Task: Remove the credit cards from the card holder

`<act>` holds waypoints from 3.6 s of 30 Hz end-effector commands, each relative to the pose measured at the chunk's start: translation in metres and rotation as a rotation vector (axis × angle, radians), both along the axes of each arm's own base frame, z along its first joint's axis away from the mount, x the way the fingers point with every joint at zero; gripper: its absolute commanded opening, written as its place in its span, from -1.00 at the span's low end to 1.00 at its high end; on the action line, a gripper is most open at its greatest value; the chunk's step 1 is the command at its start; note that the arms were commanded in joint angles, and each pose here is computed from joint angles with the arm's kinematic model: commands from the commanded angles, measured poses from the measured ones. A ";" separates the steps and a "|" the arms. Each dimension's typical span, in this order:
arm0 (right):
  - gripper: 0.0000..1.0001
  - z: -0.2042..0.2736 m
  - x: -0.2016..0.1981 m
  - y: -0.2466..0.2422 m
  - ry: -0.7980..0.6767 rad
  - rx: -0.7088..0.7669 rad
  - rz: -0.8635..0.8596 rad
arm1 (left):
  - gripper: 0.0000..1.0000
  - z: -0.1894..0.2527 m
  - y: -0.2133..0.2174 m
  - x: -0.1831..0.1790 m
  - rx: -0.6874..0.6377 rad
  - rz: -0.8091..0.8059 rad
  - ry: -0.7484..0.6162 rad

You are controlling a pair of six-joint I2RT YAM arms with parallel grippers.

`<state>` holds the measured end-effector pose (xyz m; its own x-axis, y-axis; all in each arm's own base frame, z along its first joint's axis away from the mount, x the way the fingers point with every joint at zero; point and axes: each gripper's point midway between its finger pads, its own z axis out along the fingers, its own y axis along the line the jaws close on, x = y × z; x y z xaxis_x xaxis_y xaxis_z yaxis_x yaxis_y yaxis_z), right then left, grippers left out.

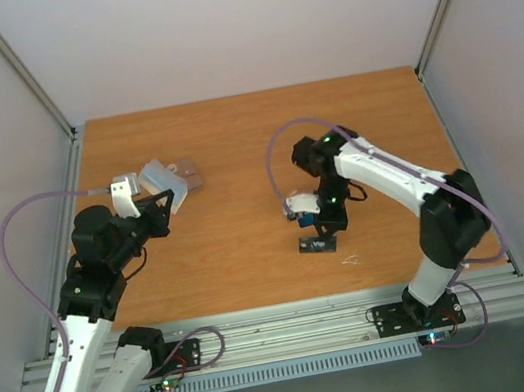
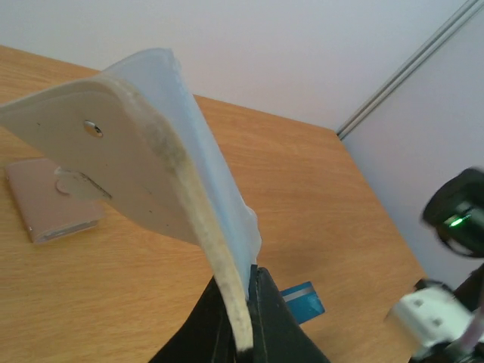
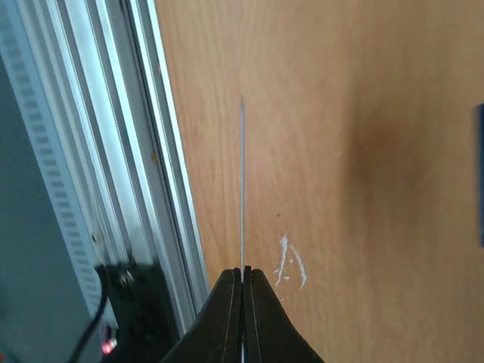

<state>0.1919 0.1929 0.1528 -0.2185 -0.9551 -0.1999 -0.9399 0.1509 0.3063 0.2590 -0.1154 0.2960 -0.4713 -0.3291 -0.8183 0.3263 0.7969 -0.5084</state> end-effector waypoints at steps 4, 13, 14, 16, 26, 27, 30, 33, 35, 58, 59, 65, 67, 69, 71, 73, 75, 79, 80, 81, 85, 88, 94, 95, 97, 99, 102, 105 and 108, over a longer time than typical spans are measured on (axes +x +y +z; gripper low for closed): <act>-0.98 -0.065 -0.007 -0.013 0.072 -0.122 0.208 | -1.00 0.015 0.006 -0.001 0.023 0.019 -0.084; -0.98 -0.101 -0.013 -0.012 0.143 -0.153 0.229 | -0.99 0.017 0.007 0.000 0.026 0.027 -0.088; -0.97 -0.104 -0.011 -0.011 0.135 -0.152 0.230 | -0.99 0.017 0.007 0.000 0.023 0.023 -0.087; -0.98 -0.113 -0.005 -0.010 0.128 -0.171 0.217 | -0.99 0.016 0.006 0.000 0.015 0.021 -0.082; -0.62 -0.137 0.032 -0.020 -0.008 -0.296 0.198 | -0.99 0.019 0.006 0.000 0.014 0.022 -0.089; -0.45 -0.137 0.037 -0.020 -0.028 -0.310 0.179 | -0.99 0.019 0.005 0.000 0.012 0.018 -0.089; -0.17 -0.128 0.056 -0.017 -0.125 -0.315 0.134 | -0.99 0.021 0.000 -0.002 0.002 -0.016 -0.100; -0.09 -0.085 0.097 0.007 -0.349 -0.202 0.011 | -0.99 0.030 -0.009 -0.006 0.011 -0.080 -0.155; -0.07 -0.028 0.122 0.032 -0.513 -0.018 -0.103 | -1.00 0.047 -0.016 -0.012 0.025 -0.136 -0.237; 0.97 0.311 0.018 0.143 -0.215 1.269 -0.050 | -0.99 0.163 -0.071 -0.139 0.234 -0.787 -1.068; 0.97 0.315 0.017 0.145 -0.190 1.280 -0.035 | -0.99 0.163 -0.071 -0.140 0.244 -0.789 -1.077; 0.85 0.311 -0.004 0.164 -0.091 1.242 0.103 | -1.00 0.163 -0.070 -0.140 0.250 -0.784 -1.080; 0.79 0.303 -0.024 0.167 -0.074 1.182 0.158 | -0.99 0.162 -0.070 -0.140 0.249 -0.782 -1.076; 0.54 0.304 -0.029 0.167 -0.054 1.183 0.176 | -0.99 0.162 -0.070 -0.139 0.247 -0.782 -1.071; -0.09 0.306 -0.032 0.165 -0.058 1.191 0.188 | -1.00 0.159 -0.070 -0.136 0.243 -0.774 -1.054; -0.43 0.307 -0.034 0.163 -0.070 1.196 0.190 | -0.99 0.155 -0.069 -0.128 0.224 -0.745 -1.016; -0.74 0.307 -0.036 0.161 -0.066 1.198 0.187 | -1.00 0.149 -0.067 -0.116 0.177 -0.696 -0.945; -0.98 0.307 -0.030 0.163 -0.052 1.182 0.115 | -0.69 0.134 -0.066 -0.099 0.060 -0.655 -0.777; -0.98 0.307 -0.025 0.164 -0.062 1.176 0.084 | -0.41 0.130 -0.067 -0.096 0.032 -0.653 -0.734; -0.98 0.306 -0.020 0.166 -0.080 1.170 0.048 | -0.17 0.127 -0.067 -0.094 0.018 -0.654 -0.711; -0.98 0.293 -0.004 0.177 -0.204 1.106 -0.044 | 0.30 0.125 -0.065 -0.082 -0.052 -0.600 -0.632; -0.98 0.277 0.003 0.180 -0.285 1.033 -0.067 | 0.38 0.126 -0.061 -0.073 -0.081 -0.548 -0.602; -0.88 0.272 0.012 0.178 -0.340 0.991 -0.100 | -0.04 0.121 -0.064 -0.070 -0.137 -0.561 -0.545; -0.78 0.271 0.007 0.177 -0.329 0.991 -0.076 | -0.44 0.121 -0.062 -0.068 -0.137 -0.546 -0.547; -0.48 0.271 -0.002 0.175 -0.299 0.994 -0.038 | -0.97 0.121 -0.059 -0.062 -0.130 -0.504 -0.547; -0.07 0.277 -0.012 0.169 -0.288 1.014 -0.004 | -0.99 0.123 -0.059 -0.063 -0.119 -0.506 -0.564; 0.31 0.295 -0.026 0.154 -0.278 1.085 0.049 | -1.00 0.125 -0.061 -0.069 -0.103 -0.536 -0.596; 0.34 0.303 -0.018 0.142 -0.268 1.113 0.012 | -0.99 0.125 -0.061 -0.070 -0.091 -0.538 -0.610; 0.22 0.300 0.000 0.144 -0.297 1.083 -0.069 | -0.99 0.125 -0.060 -0.068 -0.090 -0.525 -0.601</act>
